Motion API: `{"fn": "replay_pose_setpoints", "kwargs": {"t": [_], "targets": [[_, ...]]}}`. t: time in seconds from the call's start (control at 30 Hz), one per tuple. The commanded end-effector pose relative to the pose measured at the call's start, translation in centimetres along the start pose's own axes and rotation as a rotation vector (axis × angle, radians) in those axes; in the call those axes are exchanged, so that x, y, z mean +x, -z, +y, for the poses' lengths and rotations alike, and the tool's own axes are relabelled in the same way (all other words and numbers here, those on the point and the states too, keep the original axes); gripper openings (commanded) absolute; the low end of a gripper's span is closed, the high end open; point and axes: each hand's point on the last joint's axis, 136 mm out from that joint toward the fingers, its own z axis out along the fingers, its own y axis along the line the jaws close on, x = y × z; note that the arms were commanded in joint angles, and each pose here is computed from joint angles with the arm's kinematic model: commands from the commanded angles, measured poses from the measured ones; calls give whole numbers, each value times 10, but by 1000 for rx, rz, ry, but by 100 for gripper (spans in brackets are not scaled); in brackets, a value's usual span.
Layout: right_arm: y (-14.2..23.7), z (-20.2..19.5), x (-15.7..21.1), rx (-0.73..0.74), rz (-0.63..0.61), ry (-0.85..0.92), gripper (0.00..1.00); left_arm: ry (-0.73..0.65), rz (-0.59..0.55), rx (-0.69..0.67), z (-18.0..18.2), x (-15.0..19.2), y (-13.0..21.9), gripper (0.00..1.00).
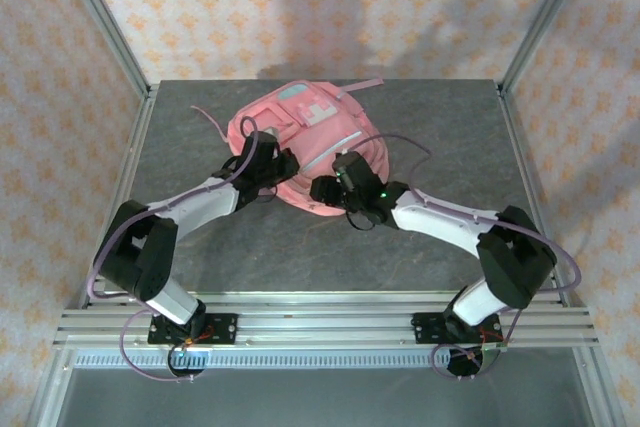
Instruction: Pack books, pencil case, and school supplies into a backpack
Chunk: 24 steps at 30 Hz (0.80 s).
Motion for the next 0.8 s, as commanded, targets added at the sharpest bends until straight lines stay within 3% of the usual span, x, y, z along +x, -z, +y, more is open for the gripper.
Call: {"fn": "replay_pose_setpoints", "kwargs": {"t": [0.0,0.17,0.33,0.6,0.77], "targets": [[-7,-4,-9,86,-49,1,46,32,-1,205,-48,-5,20,0],[-16,-7,-17,120,-92,-28,42,51,-4,245,-58,-4,27,0],[-25,-14,-27,193,-124,-41,33,50,7,254,-61,2,27,0],[-33,-34,-18,304,-89,-2,0,58,-28,194,-45,-2,24,0],[-8,-56,-15,387,-96,64,0,46,-47,117,-23,-9,21,0]]}}
